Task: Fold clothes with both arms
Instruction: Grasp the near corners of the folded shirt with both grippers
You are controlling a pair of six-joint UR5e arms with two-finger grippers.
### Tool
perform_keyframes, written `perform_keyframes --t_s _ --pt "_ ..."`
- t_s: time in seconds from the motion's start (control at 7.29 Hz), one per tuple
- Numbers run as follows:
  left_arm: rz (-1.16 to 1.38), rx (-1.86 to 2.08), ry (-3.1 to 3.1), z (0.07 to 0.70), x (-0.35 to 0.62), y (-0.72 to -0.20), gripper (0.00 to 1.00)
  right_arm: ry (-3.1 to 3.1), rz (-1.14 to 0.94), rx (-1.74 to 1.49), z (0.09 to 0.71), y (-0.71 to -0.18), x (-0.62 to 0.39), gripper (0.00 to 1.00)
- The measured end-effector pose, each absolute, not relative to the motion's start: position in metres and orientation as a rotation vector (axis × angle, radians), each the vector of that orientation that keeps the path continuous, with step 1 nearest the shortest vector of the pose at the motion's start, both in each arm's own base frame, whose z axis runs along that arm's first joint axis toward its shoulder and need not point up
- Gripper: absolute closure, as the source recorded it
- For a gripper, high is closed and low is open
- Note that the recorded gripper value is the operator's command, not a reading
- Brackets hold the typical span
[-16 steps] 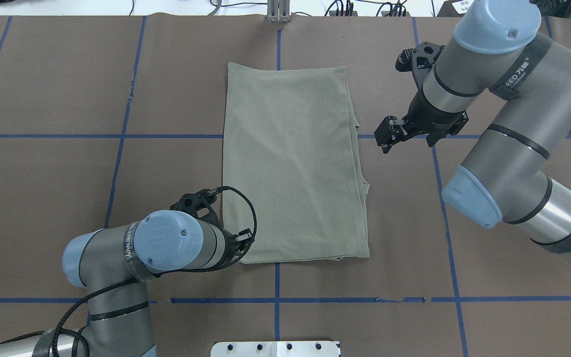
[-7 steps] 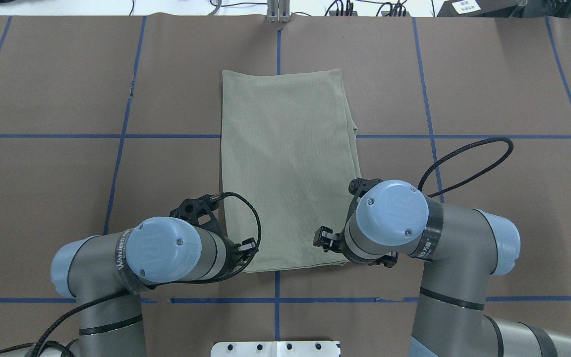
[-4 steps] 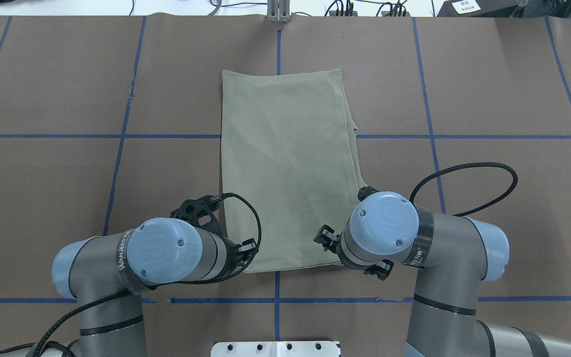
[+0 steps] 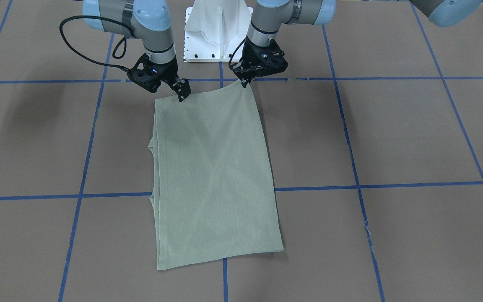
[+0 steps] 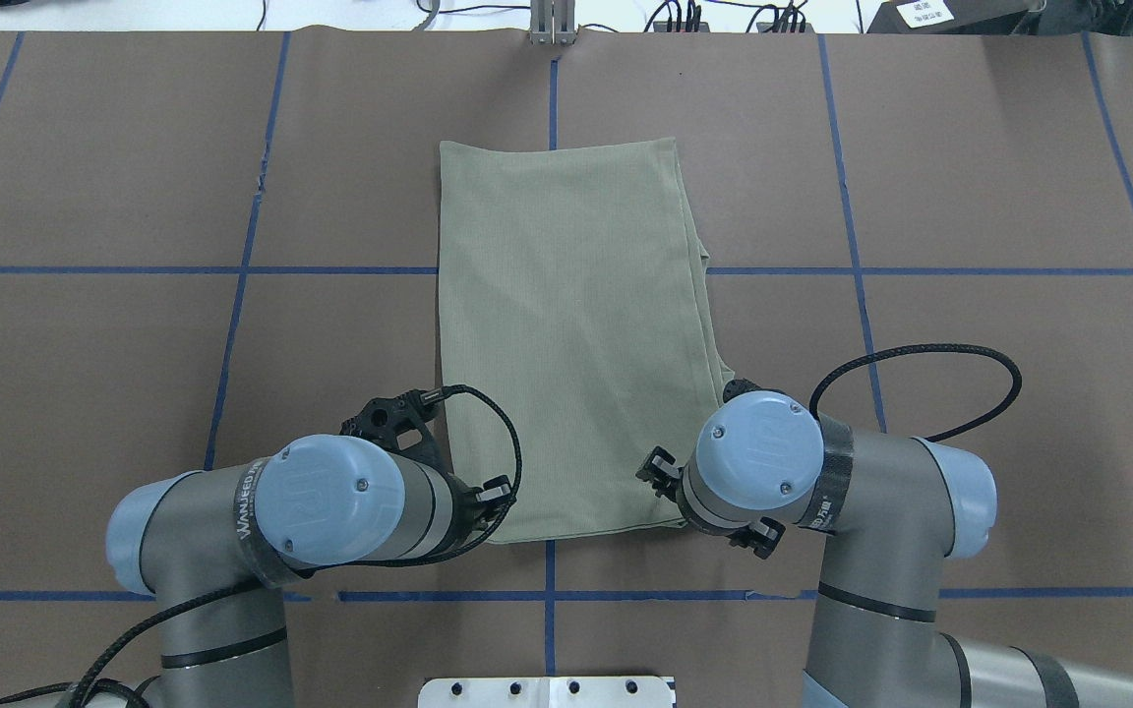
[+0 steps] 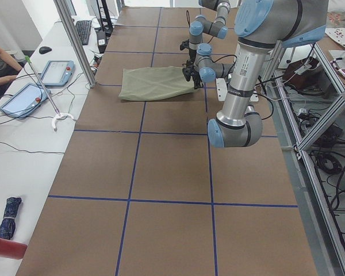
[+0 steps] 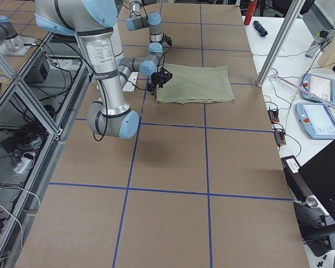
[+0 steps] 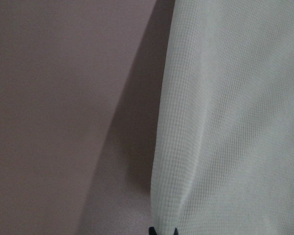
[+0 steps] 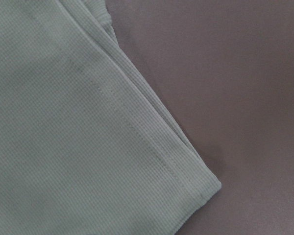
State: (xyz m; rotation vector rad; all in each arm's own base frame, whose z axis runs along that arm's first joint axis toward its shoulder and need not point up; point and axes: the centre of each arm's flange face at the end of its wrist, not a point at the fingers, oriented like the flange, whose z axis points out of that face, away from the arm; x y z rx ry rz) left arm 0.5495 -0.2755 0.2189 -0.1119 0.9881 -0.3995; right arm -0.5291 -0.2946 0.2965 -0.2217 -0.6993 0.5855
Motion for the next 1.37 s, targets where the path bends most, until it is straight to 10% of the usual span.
perform_keyframes --t_s 0.82,1.1,1.37 --pt "-0.398 -0.112 0.985 0.221 0.551 -0.274 1.0 -0.673 0.57 -0.214 0.308 -0.285 -0.548 0.02" --pt "-0.396 -0.112 0.986 0.22 0.551 -0.273 1.0 -0.672 0.568 -0.213 0.308 -0.285 -0.548 0.43" --pt "-0.396 -0.113 0.989 0.218 0.55 -0.273 1.0 -0.672 0.566 -0.214 0.309 -0.284 -0.548 0.43"
